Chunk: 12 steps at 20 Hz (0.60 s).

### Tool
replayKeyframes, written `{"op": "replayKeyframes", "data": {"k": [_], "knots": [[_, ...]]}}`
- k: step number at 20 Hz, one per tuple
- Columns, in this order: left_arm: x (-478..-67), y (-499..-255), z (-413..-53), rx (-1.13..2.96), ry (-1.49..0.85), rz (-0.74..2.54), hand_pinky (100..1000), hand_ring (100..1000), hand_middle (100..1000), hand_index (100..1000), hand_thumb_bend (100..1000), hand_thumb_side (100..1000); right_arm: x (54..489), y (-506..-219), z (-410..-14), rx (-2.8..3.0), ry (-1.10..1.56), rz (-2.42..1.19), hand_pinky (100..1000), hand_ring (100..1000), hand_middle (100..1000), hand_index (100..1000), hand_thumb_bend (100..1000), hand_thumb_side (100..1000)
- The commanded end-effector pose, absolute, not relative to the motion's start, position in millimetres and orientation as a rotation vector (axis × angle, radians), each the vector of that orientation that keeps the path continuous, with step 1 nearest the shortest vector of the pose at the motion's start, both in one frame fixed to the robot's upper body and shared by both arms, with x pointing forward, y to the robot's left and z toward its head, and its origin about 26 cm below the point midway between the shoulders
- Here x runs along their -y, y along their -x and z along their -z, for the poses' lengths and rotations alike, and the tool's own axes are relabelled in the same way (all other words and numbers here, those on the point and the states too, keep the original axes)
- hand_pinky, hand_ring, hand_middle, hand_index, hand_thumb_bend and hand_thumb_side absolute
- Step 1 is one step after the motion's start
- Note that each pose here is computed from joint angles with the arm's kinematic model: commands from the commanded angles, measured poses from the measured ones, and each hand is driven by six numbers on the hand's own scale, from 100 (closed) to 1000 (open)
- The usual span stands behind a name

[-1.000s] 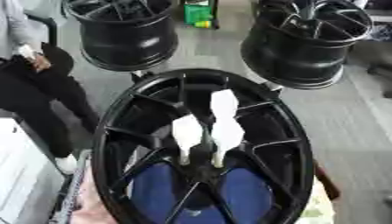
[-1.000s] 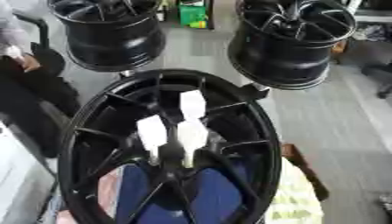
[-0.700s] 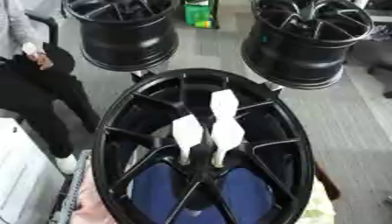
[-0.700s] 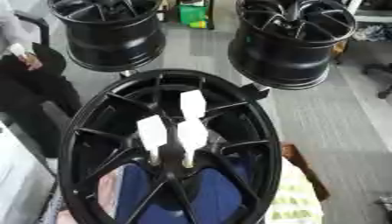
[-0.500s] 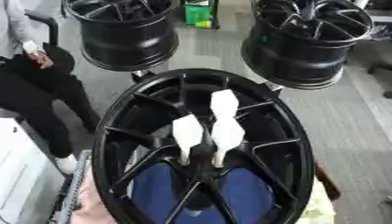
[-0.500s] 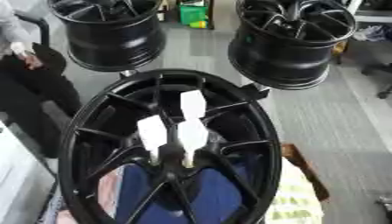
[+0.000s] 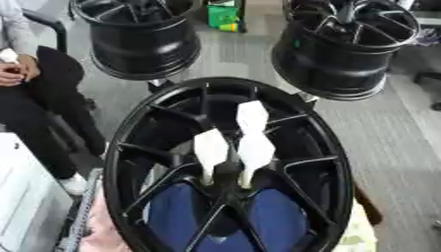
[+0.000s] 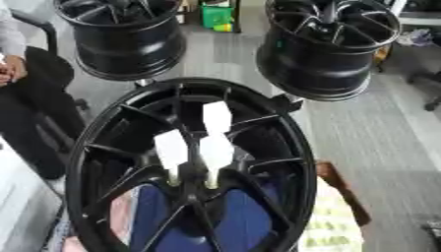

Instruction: Pull the pin out of the wheel hub.

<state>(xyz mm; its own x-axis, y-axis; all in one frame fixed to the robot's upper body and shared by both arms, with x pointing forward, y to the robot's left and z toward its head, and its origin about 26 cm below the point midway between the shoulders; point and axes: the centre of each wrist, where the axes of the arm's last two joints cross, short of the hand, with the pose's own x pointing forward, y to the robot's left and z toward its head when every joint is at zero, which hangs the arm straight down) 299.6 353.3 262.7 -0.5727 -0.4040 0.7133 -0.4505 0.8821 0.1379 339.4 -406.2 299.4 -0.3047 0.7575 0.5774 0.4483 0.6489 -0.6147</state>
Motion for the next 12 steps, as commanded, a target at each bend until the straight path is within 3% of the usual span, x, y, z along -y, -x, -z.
{"op": "replayKeyframes", "data": {"k": [1, 12], "knots": [[-355.2, -295.6, -275.9, 2.284, -0.645, -0.052, 743, 810, 676, 824, 337, 617, 407.9, -334.4, -315.3, 1.974, 0.987, -0.447, 843, 796, 789, 861, 100, 651], [-354.4, -294.9, -276.4, 2.286, -0.648, -0.044, 744, 811, 678, 825, 337, 617, 405.0, -334.7, -316.4, 1.98, 0.979, -0.457, 843, 797, 790, 860, 100, 648]]}}
